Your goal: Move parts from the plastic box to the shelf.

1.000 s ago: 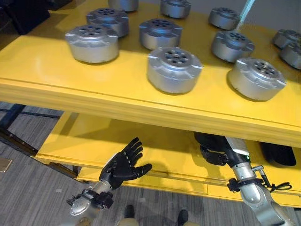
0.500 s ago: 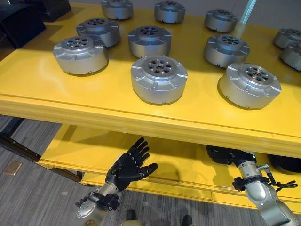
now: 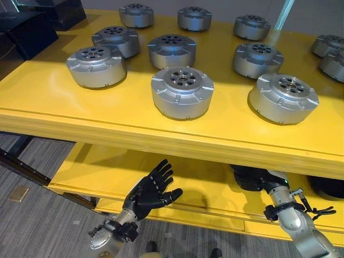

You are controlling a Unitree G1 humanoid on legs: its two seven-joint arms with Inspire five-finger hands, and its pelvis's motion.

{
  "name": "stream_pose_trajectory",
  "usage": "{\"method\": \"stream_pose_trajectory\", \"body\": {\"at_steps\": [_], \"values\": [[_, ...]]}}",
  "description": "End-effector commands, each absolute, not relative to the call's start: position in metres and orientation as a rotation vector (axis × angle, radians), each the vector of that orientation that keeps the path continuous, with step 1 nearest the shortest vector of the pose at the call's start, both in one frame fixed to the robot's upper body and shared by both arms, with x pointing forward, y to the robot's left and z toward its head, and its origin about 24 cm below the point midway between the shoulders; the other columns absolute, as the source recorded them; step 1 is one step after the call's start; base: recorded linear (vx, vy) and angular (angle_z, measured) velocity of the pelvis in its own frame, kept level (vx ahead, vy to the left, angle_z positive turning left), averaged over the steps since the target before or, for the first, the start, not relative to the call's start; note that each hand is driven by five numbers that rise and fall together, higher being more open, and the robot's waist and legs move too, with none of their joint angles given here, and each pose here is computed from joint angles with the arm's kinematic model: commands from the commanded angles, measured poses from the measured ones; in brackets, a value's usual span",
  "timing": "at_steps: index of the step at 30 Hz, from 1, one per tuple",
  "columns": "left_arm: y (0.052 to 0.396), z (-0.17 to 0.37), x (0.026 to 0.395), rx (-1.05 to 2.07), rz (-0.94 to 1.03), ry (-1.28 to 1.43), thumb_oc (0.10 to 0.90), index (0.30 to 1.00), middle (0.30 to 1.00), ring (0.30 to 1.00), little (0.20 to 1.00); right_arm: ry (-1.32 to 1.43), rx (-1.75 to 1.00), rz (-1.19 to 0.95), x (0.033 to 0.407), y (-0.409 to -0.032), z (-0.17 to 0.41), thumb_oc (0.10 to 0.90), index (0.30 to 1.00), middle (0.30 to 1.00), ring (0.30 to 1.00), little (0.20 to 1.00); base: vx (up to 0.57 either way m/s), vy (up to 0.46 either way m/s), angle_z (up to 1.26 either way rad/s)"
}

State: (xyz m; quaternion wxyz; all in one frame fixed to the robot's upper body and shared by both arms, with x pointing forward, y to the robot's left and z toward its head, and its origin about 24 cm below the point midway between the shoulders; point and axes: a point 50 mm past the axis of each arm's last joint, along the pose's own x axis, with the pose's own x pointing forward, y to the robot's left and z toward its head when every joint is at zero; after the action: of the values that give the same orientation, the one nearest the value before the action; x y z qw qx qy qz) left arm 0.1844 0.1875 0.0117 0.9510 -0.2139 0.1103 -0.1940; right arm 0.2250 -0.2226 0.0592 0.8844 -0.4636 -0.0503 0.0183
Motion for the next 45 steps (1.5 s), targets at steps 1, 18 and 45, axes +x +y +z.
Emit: {"method": "stream_pose_trajectory", "body": {"at_steps": [1, 18, 45], "values": [[0.184, 0.061, 0.215, -0.334, -0.516, 0.003, 0.9, 1.0, 1.0, 1.0, 1.0, -0.399, -0.893, -0.123, 0.262, -0.215, 0.12, 0.4, 0.3, 0.3, 0.3, 0.3, -0.29, -0.115, 0.03], [0.162, 0.106, 0.248, -0.3, -0.535, -0.18, 0.9, 1.0, 1.0, 1.0, 1.0, -0.621, -0.873, -0.277, 0.293, -0.209, 0.179, 0.4, 0.3, 0.3, 0.3, 0.3, -0.2, -0.037, -0.01], [0.153, 0.11, 0.251, -0.306, -0.539, -0.231, 0.9, 1.0, 1.0, 1.0, 1.0, -0.626, -0.85, -0.353, 0.297, -0.217, 0.196, 0.4, 0.3, 0.3, 0.3, 0.3, -0.04, 0.003, -0.04]]}}
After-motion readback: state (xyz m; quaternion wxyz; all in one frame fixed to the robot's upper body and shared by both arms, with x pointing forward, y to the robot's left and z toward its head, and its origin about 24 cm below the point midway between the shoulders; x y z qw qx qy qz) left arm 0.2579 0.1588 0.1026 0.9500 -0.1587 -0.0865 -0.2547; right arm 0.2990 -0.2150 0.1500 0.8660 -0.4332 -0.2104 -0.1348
